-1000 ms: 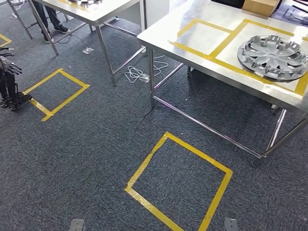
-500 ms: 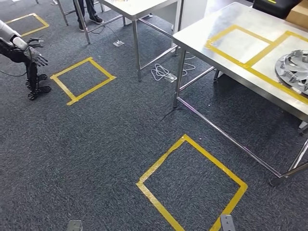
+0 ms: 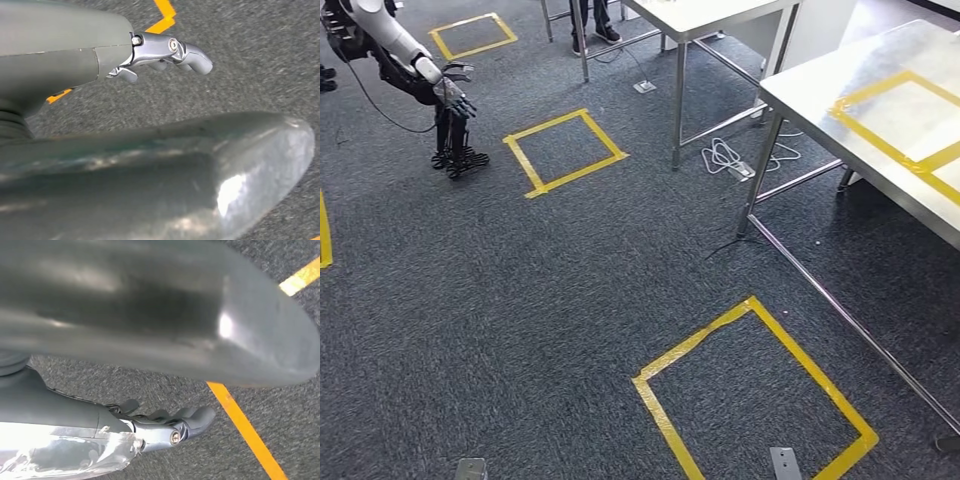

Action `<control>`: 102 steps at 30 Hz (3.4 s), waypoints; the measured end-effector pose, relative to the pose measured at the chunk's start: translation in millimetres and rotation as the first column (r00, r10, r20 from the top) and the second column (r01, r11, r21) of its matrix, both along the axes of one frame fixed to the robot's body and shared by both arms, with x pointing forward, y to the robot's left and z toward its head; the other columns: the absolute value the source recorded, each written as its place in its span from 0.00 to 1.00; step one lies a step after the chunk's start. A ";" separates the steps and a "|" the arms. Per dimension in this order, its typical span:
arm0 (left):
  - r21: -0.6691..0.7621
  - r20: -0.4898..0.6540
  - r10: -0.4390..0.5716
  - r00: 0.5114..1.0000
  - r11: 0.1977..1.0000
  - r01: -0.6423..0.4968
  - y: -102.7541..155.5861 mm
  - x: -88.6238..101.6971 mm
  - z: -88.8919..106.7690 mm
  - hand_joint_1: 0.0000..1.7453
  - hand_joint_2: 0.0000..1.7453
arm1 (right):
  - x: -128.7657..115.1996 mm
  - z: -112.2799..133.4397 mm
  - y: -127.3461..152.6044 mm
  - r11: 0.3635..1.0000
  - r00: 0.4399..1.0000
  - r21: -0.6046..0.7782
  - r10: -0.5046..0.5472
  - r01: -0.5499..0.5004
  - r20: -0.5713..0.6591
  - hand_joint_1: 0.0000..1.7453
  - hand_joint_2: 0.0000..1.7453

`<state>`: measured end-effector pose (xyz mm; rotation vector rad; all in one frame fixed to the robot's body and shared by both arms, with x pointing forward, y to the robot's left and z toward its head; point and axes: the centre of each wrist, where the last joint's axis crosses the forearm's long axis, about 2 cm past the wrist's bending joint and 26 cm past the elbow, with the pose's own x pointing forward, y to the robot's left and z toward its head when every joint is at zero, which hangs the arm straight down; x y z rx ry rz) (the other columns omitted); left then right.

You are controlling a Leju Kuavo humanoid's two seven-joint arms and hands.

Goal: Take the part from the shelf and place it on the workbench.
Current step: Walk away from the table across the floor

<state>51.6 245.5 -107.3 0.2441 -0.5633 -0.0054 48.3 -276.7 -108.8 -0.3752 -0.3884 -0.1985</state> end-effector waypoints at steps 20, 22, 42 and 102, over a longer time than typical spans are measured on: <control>0.028 0.033 -0.064 0.997 0.998 0.063 -8.5 6.7 2.0 0.00 0.00 | -9.2 -1.1 3.0 1.000 1.000 0.020 0.001 -0.001 -0.012 0.00 0.00; 0.030 0.035 -0.065 0.997 0.997 0.064 -8.3 6.1 1.9 0.00 0.00 | -11.1 -1.3 3.3 1.000 1.000 0.022 0.006 -0.006 -0.021 0.00 0.00; 0.035 0.048 -0.066 0.997 0.997 0.065 -7.1 12.6 2.7 0.00 0.00 | -8.3 -1.0 5.4 0.999 0.999 0.028 0.042 -0.041 -0.007 0.00 0.00; 0.054 0.033 -0.097 0.995 0.994 0.095 -15.8 21.7 5.4 0.00 0.00 | -2.5 -0.4 2.6 0.992 0.992 -0.010 0.127 -0.127 0.002 0.00 0.00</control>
